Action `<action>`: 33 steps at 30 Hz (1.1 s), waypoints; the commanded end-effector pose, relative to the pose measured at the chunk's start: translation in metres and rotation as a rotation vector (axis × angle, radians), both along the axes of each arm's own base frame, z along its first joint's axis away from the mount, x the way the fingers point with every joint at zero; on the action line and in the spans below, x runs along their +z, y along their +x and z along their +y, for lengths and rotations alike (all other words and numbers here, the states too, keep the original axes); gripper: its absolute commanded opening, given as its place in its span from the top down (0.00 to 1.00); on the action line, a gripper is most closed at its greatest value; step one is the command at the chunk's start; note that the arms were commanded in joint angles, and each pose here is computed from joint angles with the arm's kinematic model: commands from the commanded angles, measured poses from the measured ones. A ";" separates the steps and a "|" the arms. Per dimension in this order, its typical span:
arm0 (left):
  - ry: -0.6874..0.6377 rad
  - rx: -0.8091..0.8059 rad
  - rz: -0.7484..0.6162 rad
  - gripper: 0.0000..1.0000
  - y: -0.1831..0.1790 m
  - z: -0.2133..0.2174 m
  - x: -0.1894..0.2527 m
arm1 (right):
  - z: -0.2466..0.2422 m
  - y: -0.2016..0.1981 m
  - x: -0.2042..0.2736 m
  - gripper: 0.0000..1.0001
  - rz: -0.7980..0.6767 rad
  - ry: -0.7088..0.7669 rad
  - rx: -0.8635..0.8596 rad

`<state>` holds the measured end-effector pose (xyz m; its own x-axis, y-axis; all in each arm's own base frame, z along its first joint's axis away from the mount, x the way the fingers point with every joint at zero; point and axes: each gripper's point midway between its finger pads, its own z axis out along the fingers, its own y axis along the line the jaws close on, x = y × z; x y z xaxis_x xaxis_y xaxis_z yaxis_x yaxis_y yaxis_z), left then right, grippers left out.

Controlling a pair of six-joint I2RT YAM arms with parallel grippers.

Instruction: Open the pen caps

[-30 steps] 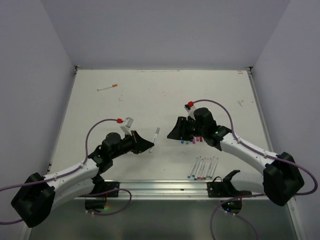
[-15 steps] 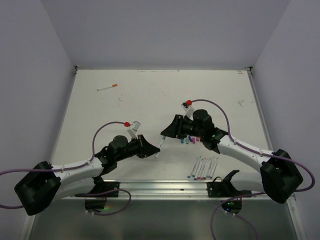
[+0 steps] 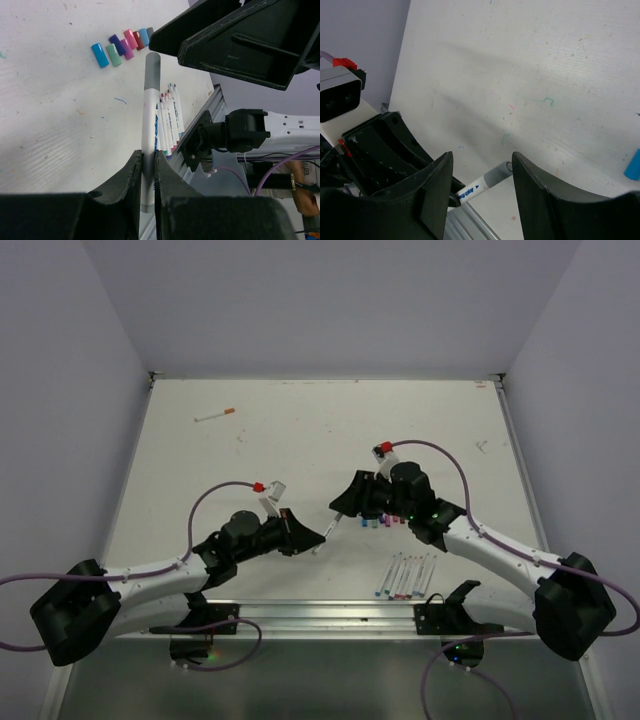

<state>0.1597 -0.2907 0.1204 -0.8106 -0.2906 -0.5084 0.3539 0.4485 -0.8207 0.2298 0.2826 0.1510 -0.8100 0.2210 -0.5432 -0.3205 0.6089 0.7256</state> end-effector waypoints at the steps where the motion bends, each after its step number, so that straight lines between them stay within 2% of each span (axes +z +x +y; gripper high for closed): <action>1: -0.050 0.011 -0.058 1.00 0.008 -0.009 0.026 | -0.021 0.011 0.008 0.45 -0.098 -0.103 -0.077; 3: -0.052 0.011 -0.061 1.00 0.008 -0.009 0.026 | -0.029 0.011 0.002 0.44 -0.089 -0.146 -0.095; 6: -0.057 0.006 -0.061 1.00 0.007 -0.011 0.027 | -0.025 0.004 -0.004 0.43 -0.068 -0.116 -0.072; 11: -0.078 -0.003 -0.073 1.00 0.006 -0.014 0.035 | -0.003 0.001 -0.007 0.45 -0.041 0.040 -0.032; 17: -0.081 -0.005 -0.080 1.00 0.004 -0.014 0.038 | 0.014 -0.003 -0.005 0.52 -0.019 0.182 0.008; 23: -0.081 -0.006 -0.084 1.00 0.004 -0.013 0.039 | 0.020 -0.007 -0.001 0.69 0.002 0.258 0.027; 24: -0.080 -0.006 -0.085 1.00 0.004 -0.013 0.039 | 0.021 -0.008 -0.003 0.76 0.014 0.265 0.031; 26: -0.079 -0.004 -0.083 1.00 0.004 -0.013 0.038 | 0.024 -0.011 0.001 0.86 0.020 0.304 0.045; 27: -0.078 -0.006 -0.082 1.00 0.003 -0.013 0.038 | 0.024 -0.011 0.002 0.99 0.020 0.314 0.047; 30: -0.079 -0.023 -0.095 1.00 0.002 -0.015 0.039 | 0.025 -0.012 0.005 1.00 0.022 0.323 0.050; 31: -0.072 -0.025 -0.095 0.95 0.002 -0.016 0.040 | 0.024 -0.013 0.006 1.00 0.027 0.319 0.052; 32: -0.064 -0.026 -0.094 0.75 0.002 -0.015 0.038 | 0.025 -0.013 0.009 1.00 0.025 0.322 0.056; 33: -0.059 -0.023 -0.095 0.64 0.003 -0.015 0.038 | 0.025 -0.014 0.011 1.00 0.028 0.323 0.059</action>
